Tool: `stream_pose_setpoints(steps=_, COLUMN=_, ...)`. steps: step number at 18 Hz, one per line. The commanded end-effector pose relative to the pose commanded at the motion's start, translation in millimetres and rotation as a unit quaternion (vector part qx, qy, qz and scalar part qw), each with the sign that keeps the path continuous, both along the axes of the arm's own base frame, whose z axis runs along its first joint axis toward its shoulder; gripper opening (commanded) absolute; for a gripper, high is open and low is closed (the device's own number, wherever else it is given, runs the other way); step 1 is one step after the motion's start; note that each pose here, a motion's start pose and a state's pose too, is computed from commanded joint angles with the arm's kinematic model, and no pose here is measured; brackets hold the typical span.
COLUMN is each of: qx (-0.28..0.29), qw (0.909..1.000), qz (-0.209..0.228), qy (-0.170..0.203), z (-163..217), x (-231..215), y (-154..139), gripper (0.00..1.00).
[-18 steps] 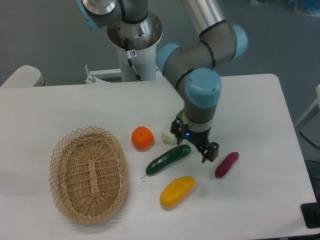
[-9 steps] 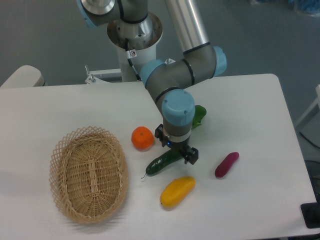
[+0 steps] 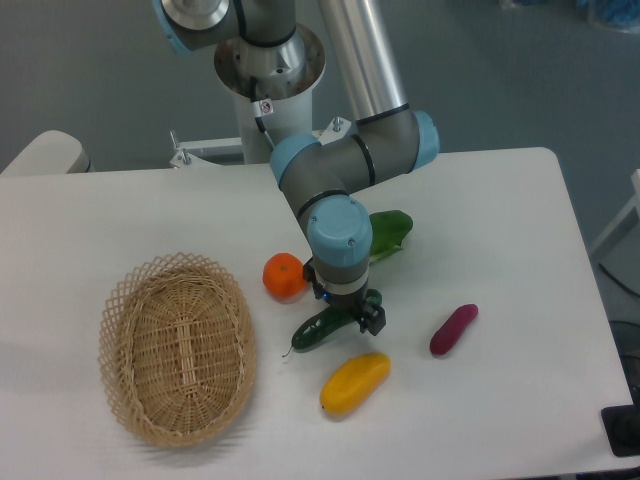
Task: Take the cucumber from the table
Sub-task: 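Close the gripper around the middle of the cucumber, then lift the held cucumber up and carry it toward the eggplant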
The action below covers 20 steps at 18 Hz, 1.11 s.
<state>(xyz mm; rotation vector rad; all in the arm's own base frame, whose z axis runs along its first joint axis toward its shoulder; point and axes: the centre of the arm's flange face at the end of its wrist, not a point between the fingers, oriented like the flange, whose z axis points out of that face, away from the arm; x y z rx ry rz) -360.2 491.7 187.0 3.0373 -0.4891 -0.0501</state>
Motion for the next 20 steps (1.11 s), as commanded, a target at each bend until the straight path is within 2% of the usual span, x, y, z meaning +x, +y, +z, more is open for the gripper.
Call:
stream_pose_setpoints(steps=4, qx=-0.002, qw=1.0, qz=0.001, qy=-0.002, z=-2, x=1, y=-1, gripper=1.0)
stream_pose_setpoints(steps=5, qx=-0.001, qw=1.0, qz=0.002, qy=-0.001, z=-1, x=1, y=-1, gripper=0.96)
stream_pose_setpoints(steps=8, qx=0.002, qw=1.0, qz=0.006, qy=0.002, z=3, x=-2, y=1, gripper=0.39)
stream_pose_setpoints(steps=9, qx=0.002, qw=1.0, qz=0.007, qy=0.003, z=4, x=-3, y=2, gripper=0.27)
stream_pose_setpoints(steps=10, qx=0.004, qw=1.0, qz=0.007, qy=0.003, z=6, x=-4, y=3, gripper=0.23)
stream_pose_setpoints(steps=16, qx=0.009, qw=0.9999, qz=0.006, qy=0.01, z=14, x=-11, y=5, gripper=0.23)
stream_pose_setpoints(steps=20, qx=0.03, qw=0.9989, qz=0.005, qy=0.035, z=52, x=-29, y=17, gripper=0.23)
